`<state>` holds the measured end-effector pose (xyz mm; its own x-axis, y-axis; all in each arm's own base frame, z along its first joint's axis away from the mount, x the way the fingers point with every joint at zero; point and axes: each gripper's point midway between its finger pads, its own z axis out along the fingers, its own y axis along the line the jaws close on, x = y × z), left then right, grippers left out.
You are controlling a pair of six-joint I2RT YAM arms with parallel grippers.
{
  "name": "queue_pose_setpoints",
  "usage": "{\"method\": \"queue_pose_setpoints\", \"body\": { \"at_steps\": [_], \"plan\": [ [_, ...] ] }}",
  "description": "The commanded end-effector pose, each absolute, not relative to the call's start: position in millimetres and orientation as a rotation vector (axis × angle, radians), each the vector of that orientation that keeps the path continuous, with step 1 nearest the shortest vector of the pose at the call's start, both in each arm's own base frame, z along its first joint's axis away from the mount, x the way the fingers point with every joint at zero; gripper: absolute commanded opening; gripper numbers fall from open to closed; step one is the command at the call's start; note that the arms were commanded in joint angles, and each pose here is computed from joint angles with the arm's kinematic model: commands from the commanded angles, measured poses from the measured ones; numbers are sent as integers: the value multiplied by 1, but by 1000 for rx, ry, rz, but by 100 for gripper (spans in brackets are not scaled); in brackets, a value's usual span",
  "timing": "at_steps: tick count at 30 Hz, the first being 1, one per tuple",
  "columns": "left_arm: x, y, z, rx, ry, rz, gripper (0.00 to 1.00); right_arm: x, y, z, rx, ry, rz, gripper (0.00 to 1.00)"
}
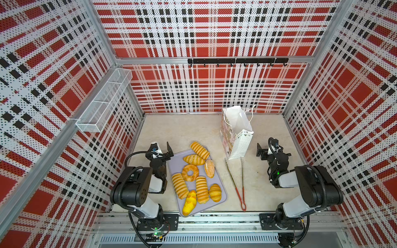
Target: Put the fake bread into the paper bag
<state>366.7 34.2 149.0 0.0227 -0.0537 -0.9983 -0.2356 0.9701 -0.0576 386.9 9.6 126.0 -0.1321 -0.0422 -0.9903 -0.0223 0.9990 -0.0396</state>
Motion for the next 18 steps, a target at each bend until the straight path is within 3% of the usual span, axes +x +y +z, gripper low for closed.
{"method": "queue_pose_setpoints", "body": {
  "at_steps": [1, 14, 18],
  "plan": [
    [371, 38, 158, -232, 1523, 116, 98, 390, 8, 129, -40, 1693, -29, 100],
    [370, 38, 159, -240, 1519, 127, 98, 390, 6, 131, -32, 1688, -30, 100],
    [355, 49, 180, -333, 1464, 203, 98, 376, 13, 151, -47, 1657, -84, 100]
  ]
}}
